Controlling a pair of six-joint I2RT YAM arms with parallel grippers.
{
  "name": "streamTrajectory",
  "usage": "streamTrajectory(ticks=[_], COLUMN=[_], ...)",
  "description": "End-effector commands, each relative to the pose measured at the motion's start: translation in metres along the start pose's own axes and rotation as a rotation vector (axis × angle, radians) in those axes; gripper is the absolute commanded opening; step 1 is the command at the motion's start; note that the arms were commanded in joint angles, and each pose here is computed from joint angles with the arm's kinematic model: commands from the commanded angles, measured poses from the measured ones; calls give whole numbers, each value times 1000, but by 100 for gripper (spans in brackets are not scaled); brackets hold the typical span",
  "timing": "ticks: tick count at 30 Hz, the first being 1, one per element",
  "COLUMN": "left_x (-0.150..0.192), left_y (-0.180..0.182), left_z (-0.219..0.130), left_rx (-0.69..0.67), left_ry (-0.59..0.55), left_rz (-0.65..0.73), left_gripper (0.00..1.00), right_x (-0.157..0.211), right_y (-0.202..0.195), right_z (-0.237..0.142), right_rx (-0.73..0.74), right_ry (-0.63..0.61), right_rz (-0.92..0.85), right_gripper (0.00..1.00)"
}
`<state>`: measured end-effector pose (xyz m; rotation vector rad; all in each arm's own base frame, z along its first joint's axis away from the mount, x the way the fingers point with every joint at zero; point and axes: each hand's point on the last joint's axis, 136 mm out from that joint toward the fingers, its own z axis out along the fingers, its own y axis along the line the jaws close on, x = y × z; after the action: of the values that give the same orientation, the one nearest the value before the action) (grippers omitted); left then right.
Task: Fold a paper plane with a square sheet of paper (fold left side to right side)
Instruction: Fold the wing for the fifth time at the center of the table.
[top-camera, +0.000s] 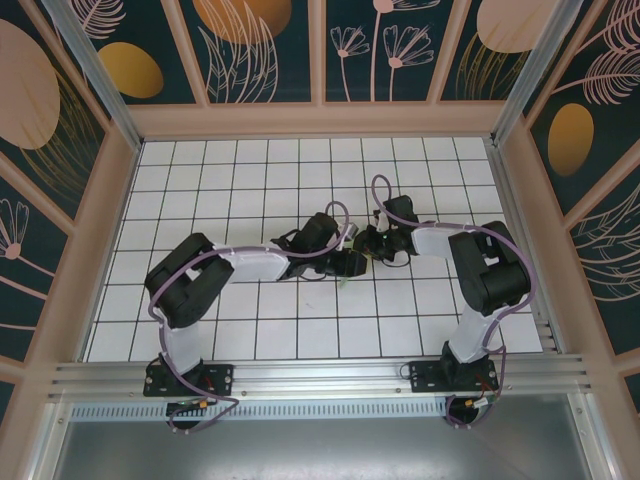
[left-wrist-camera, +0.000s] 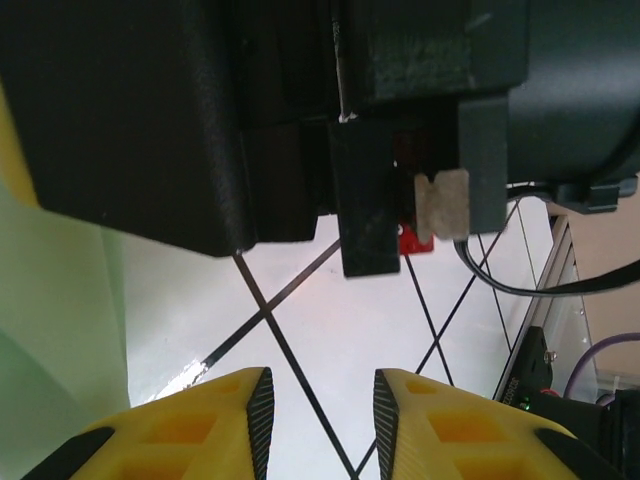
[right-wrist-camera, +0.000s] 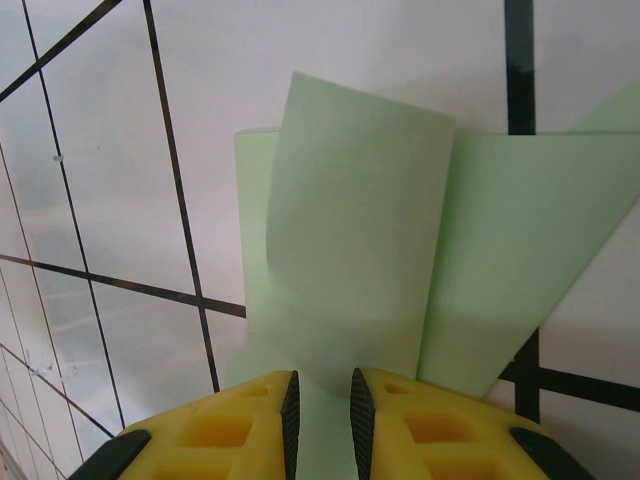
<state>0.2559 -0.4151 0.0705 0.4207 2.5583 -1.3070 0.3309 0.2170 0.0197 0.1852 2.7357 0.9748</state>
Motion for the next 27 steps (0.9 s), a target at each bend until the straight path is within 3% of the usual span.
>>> streamTrajectory(ticks=[1,10,27], left_x=[1,13,28], left_y=[6,34,50], left_z=[7,11,14], left_rx=[-8,-109,-124], left_ry=[26,51,67], left_rz=[0,-23,-55], left_gripper=[35,35,35], right_x=[24,25,24], right_y=[-34,-38,-37], right_z=[9,9,8], right_rx=[121,137,141], right_ry=[66,70,66], right_rz=[37,34,30], right_gripper=[25,26,26])
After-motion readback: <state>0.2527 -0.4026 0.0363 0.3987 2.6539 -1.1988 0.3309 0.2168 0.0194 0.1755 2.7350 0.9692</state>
